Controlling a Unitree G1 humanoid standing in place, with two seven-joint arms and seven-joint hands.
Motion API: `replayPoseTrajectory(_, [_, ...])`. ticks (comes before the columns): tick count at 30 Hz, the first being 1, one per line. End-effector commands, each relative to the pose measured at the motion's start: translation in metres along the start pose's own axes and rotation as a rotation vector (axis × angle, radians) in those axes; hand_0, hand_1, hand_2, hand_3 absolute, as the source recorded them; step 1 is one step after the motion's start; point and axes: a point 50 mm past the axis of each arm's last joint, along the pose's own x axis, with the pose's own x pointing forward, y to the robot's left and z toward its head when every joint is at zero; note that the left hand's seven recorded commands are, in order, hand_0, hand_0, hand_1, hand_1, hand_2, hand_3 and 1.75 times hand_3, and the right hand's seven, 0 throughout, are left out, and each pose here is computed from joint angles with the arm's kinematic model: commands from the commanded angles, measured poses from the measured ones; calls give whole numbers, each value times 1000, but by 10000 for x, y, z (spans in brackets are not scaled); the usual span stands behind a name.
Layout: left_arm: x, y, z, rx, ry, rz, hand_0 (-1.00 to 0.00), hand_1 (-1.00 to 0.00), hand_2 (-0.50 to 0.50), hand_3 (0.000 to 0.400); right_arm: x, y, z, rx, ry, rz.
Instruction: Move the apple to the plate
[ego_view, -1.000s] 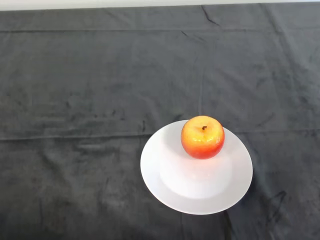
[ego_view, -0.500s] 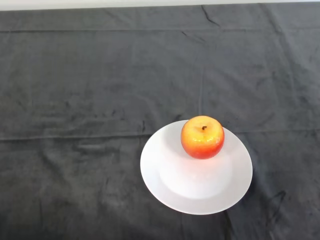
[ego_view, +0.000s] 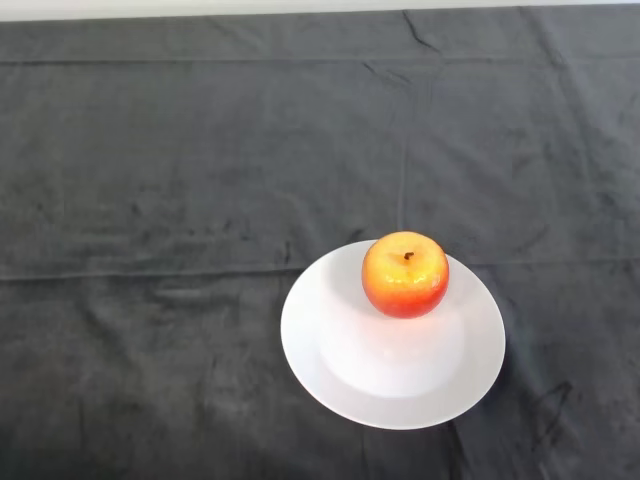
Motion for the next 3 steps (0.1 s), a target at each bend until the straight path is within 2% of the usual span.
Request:
replayPoseTrajectory(1, [51,-25,94,-3,-25,-17,0,0,0,0,-86,-116,57,3,-19,-33])
replayPoseTrajectory(3, [51,-26,95,-3,-25,-17,0,0,0,0,-86,-116,57,3,-19,-33])
